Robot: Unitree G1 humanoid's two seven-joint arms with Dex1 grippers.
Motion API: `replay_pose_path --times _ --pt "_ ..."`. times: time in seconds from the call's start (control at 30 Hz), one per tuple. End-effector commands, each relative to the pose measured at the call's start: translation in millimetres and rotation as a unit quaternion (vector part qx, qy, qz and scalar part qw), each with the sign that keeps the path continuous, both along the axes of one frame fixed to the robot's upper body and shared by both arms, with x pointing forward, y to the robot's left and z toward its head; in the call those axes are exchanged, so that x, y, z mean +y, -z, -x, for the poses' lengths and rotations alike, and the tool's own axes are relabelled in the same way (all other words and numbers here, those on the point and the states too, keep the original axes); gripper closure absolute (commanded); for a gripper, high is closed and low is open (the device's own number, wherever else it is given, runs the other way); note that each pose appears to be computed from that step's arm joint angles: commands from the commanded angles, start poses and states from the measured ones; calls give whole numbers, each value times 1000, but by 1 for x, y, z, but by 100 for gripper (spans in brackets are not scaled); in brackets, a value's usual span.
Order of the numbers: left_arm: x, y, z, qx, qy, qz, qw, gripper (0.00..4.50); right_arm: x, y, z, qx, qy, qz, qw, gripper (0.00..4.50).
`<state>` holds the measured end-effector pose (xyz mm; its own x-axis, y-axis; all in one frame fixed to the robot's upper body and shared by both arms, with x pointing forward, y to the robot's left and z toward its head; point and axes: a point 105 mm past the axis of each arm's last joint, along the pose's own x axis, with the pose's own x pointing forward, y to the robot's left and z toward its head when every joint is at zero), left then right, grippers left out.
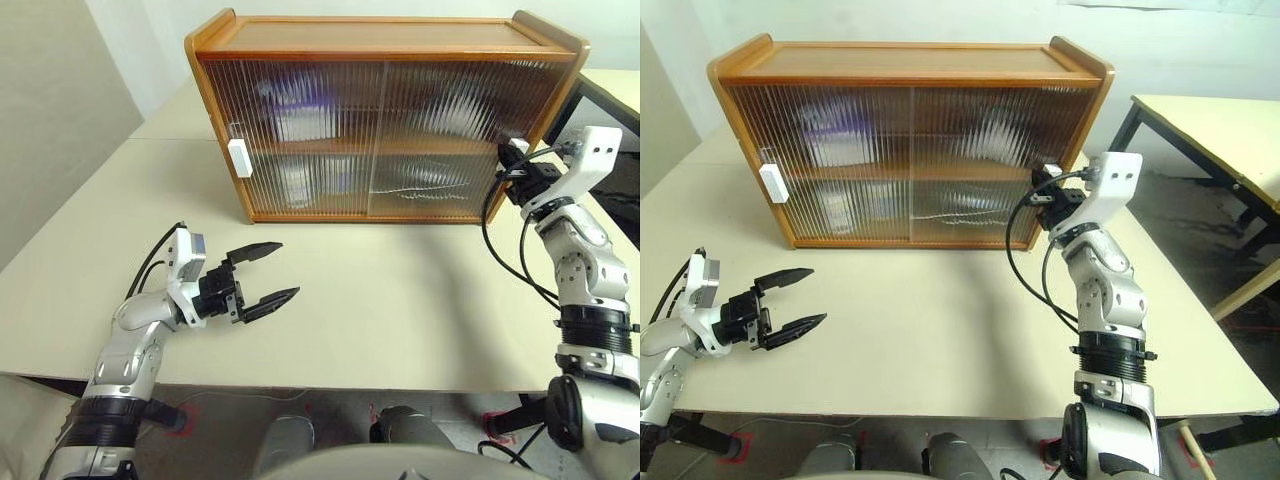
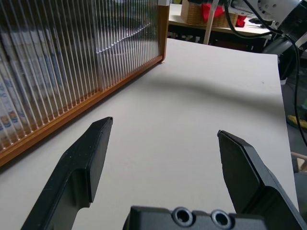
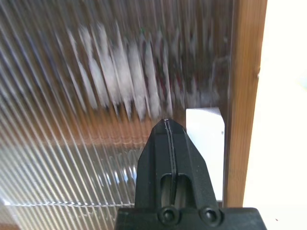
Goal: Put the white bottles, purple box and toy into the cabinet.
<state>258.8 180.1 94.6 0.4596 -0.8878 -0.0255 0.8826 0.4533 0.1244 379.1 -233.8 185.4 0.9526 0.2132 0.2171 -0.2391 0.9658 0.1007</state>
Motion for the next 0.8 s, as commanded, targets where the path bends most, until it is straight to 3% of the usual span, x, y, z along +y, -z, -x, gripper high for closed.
replay_pose_path --times 0.03,0.23,0.37,0.47,0.57,0.67,0.8 --pt "0 2 0 4 4 -11 1000 0 16 -7 5 -14 -42 12 999 448" --pt "3 3 1 7 -6 -12 1000 0 54 -18 23 -57 -140 40 988 448" --pt "10 5 3 11 -28 -9 1000 0 69 -19 42 -96 -238 51 965 448" --pt "27 9 1 23 -80 -20 996 0 64 4 56 -55 -305 53 949 448" --pt "70 20 -2 46 -195 -51 978 0 24 34 62 2 -293 17 956 360" --pt "125 40 -3 90 -333 -105 933 0 -17 54 59 42 -218 10 975 246" --pt "168 25 -8 64 -459 -62 884 0 -70 55 53 24 -97 -37 994 98"
